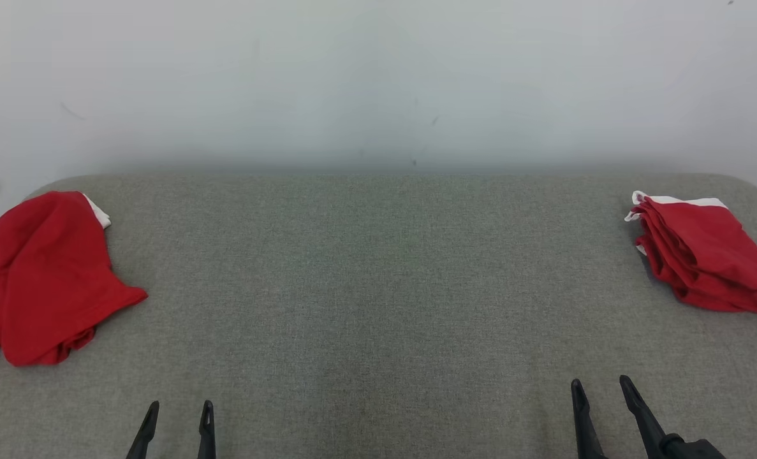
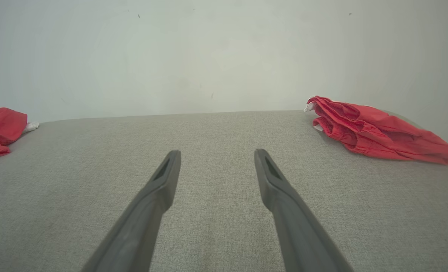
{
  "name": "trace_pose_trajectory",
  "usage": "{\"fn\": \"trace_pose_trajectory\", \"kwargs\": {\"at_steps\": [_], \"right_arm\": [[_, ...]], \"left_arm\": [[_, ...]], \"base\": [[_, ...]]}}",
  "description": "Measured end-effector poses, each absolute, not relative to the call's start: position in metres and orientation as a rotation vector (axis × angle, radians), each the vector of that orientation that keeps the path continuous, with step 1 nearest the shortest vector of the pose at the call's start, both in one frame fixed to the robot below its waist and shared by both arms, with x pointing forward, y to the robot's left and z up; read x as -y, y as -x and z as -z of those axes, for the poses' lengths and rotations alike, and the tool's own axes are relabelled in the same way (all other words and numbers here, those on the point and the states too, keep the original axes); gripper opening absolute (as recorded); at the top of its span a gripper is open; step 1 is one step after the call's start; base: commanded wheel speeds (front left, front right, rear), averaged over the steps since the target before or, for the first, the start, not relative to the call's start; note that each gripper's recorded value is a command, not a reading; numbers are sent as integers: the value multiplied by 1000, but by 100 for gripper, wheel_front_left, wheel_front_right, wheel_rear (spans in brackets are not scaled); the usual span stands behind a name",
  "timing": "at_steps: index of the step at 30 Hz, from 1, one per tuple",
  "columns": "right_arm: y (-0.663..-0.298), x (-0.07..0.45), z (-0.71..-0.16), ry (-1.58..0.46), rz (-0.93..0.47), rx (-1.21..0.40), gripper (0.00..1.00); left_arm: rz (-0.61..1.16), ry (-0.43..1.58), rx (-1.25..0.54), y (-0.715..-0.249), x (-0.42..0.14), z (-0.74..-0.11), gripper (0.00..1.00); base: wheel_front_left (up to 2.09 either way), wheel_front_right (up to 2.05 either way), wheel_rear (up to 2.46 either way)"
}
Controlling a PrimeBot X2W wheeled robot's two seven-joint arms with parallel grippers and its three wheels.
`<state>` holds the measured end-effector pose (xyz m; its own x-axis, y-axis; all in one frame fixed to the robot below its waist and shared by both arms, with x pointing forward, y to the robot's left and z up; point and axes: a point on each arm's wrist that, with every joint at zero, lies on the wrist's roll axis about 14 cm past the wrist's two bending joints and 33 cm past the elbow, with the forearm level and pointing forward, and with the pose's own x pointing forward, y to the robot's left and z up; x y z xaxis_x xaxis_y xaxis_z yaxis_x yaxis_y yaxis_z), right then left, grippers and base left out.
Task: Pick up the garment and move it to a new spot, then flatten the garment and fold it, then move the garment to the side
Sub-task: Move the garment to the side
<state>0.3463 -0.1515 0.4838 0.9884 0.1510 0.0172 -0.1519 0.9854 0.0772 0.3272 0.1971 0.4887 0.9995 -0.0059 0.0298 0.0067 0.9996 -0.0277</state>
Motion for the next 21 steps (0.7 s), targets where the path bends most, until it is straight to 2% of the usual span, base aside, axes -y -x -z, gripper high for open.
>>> {"fn": "trace_pose_trajectory", "kwargs": {"at_steps": [21], "right_arm": [[-344,151,-480,-91,-151,0,100]], "left_arm": [[2,30,26,-325,-199,-487,100]], "base": [[0,0,0]]}}
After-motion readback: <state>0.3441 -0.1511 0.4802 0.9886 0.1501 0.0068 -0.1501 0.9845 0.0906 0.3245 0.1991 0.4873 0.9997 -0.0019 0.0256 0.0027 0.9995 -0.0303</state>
